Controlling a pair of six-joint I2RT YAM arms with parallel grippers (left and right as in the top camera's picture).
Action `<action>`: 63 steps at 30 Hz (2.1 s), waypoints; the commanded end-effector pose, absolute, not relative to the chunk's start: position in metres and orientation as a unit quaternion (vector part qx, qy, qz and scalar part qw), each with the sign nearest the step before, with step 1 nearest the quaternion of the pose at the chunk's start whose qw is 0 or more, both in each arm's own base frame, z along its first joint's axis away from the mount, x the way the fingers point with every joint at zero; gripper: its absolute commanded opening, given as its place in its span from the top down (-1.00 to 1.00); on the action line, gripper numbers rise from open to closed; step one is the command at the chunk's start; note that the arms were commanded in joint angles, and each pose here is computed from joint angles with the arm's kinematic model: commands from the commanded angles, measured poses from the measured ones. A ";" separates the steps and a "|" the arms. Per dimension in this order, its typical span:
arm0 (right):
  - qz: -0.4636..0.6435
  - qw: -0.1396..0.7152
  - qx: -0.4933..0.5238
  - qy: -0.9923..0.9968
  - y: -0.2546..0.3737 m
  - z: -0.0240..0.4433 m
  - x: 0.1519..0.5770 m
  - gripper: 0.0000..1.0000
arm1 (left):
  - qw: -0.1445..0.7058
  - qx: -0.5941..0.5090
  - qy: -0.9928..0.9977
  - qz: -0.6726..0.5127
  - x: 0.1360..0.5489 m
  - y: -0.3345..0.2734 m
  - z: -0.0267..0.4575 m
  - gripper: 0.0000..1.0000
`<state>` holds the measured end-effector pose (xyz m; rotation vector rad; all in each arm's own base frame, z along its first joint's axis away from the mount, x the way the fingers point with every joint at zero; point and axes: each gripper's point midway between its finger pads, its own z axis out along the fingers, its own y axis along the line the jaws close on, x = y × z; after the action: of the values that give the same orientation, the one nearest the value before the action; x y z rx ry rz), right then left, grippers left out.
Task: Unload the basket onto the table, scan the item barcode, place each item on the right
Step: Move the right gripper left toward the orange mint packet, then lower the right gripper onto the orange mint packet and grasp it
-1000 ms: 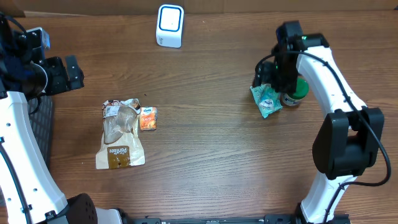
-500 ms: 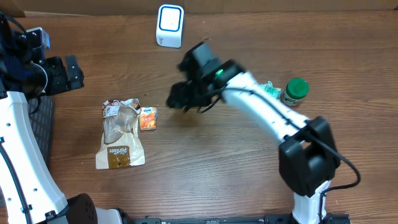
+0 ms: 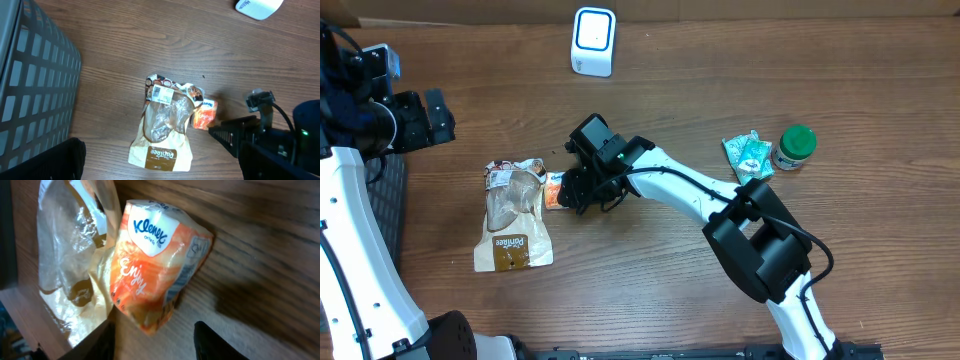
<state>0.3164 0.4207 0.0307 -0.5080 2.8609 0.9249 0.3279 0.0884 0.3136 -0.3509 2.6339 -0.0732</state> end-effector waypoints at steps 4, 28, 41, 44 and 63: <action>0.314 0.037 -0.172 0.933 0.429 0.009 0.315 0.14 | 0.245 -0.120 0.962 -0.024 0.329 0.091 0.317 -0.99; 0.156 0.018 -0.354 0.922 0.323 0.069 0.303 0.74 | 0.245 -0.118 0.962 -0.024 0.329 0.089 0.317 -0.99; 0.184 -0.079 -0.143 0.969 0.338 0.050 0.260 0.77 | 0.245 -0.118 0.962 -0.024 0.329 0.090 0.317 -0.99; 0.132 -0.079 -0.096 0.983 0.315 0.024 0.260 0.77 | 0.245 -0.118 0.962 -0.024 0.329 0.089 0.317 -0.99; 0.265 0.044 -0.019 0.963 0.281 0.045 0.385 0.35 | 0.245 -0.117 0.962 -0.024 0.330 0.089 0.317 -1.00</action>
<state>0.3835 0.2874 0.0276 -0.0527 2.9472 0.7573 0.3279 0.0883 0.3135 -0.3510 2.6343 -0.0733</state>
